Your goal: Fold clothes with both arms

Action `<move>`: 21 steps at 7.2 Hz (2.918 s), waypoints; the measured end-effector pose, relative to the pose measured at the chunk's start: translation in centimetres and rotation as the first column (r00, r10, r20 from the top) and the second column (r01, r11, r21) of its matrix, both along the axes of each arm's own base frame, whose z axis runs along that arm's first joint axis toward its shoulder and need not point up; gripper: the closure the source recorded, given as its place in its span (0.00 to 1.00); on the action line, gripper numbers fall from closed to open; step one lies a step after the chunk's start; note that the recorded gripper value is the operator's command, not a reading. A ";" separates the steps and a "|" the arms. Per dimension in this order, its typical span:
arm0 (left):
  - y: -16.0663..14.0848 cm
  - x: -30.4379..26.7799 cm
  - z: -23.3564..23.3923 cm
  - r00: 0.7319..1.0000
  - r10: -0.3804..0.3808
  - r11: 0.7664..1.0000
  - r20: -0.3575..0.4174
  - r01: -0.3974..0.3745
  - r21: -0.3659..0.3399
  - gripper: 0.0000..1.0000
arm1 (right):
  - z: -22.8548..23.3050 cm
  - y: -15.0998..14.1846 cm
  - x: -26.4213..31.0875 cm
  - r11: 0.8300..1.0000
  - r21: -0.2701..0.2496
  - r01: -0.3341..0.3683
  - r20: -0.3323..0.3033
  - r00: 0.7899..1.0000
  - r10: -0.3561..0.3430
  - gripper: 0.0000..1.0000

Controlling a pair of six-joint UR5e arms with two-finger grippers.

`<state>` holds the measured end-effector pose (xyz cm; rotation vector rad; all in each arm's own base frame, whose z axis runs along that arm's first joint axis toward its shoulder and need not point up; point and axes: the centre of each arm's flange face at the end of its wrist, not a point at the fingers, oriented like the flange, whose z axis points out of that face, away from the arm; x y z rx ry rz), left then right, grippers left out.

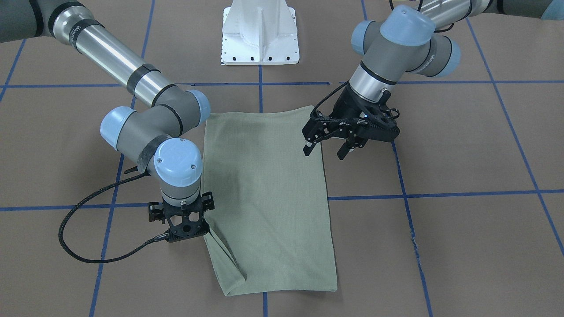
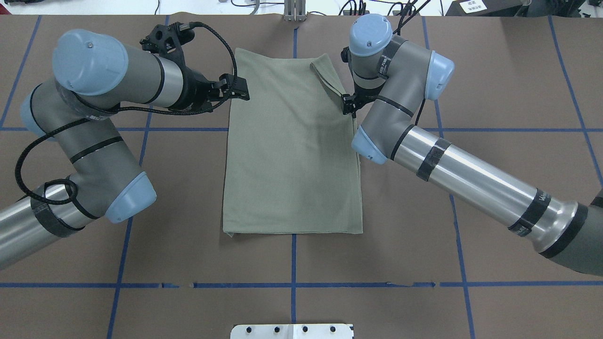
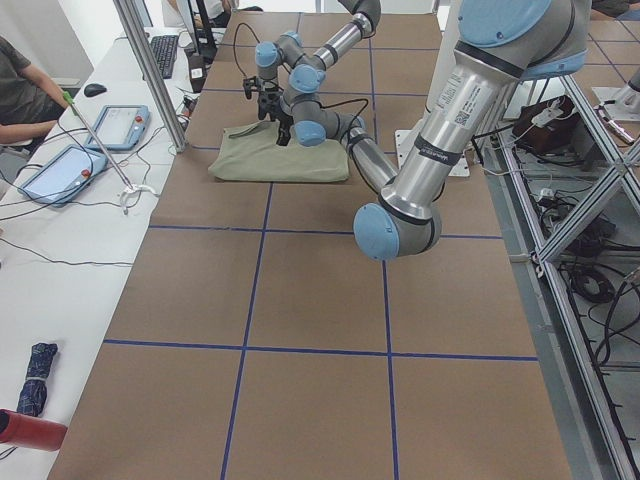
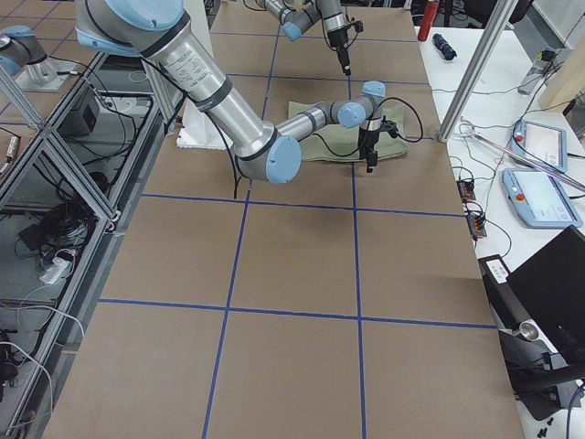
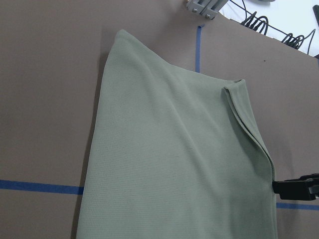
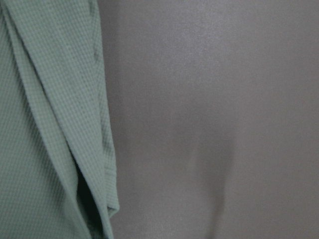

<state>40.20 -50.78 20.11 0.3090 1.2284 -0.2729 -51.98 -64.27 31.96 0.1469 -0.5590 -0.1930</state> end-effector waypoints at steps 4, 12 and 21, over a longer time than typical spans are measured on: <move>0.3 -0.4 -0.8 1.000 -0.002 1.000 -0.009 0.003 0.018 0.00 | -4.2 -1.4 -0.8 0.998 0.059 -0.005 0.068 0.998 0.001 0.00; 0.5 -0.6 -1.6 1.000 -0.004 1.000 -0.021 0.005 0.024 0.00 | -3.3 -4.7 -4.7 0.997 0.079 -0.006 0.078 0.997 0.000 0.00; 0.5 -0.7 -1.9 1.000 -0.003 0.999 -0.024 0.004 0.032 0.00 | 1.8 -8.1 1.4 0.998 0.057 -0.034 0.038 0.999 0.032 0.00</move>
